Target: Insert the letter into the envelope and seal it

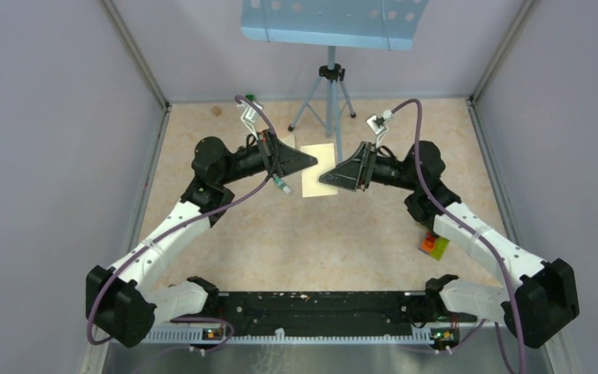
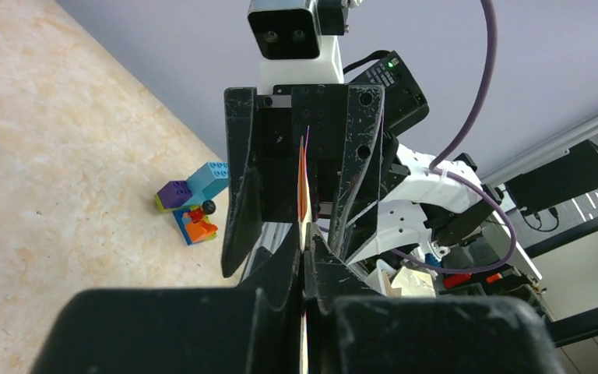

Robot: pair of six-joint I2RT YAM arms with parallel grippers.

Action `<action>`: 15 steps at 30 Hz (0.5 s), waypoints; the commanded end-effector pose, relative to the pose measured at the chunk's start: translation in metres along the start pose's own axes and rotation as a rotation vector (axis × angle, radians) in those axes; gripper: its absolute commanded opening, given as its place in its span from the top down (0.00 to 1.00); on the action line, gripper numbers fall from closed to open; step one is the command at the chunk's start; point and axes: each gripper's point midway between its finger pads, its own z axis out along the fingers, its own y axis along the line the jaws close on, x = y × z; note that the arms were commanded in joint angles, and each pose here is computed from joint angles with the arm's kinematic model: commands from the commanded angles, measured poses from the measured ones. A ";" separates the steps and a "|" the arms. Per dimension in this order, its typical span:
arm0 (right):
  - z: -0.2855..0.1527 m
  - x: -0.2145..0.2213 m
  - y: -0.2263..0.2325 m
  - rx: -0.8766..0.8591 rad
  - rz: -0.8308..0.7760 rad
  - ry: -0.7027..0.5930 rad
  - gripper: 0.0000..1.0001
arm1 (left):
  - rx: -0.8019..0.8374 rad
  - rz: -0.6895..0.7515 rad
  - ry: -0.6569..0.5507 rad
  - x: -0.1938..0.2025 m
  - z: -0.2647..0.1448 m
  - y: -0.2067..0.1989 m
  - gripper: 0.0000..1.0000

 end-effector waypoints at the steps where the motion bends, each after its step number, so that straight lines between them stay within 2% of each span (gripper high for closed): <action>1: 0.004 -0.020 0.030 -0.098 -0.066 -0.060 0.47 | 0.037 0.087 -0.022 -0.010 0.003 -0.012 1.00; 7: 0.004 -0.016 0.024 -0.080 -0.058 -0.055 0.75 | 0.022 0.093 -0.029 -0.010 0.006 -0.004 1.00; 9: 0.004 -0.016 0.018 -0.048 -0.058 -0.056 0.96 | 0.010 0.090 -0.027 -0.009 0.007 0.000 1.00; 10: 0.004 -0.016 0.014 -0.024 -0.059 -0.056 1.00 | -0.006 0.088 -0.030 -0.009 0.007 0.004 0.95; 11: 0.004 -0.017 0.010 0.006 -0.067 -0.059 1.00 | -0.034 0.088 -0.038 -0.010 0.007 0.009 0.88; 13: 0.001 -0.019 -0.004 0.092 -0.078 -0.066 1.00 | -0.122 0.095 -0.069 -0.014 0.004 0.024 0.82; 15: -0.005 -0.020 -0.021 0.204 -0.098 -0.077 1.00 | -0.222 0.109 -0.104 -0.020 -0.001 0.039 0.63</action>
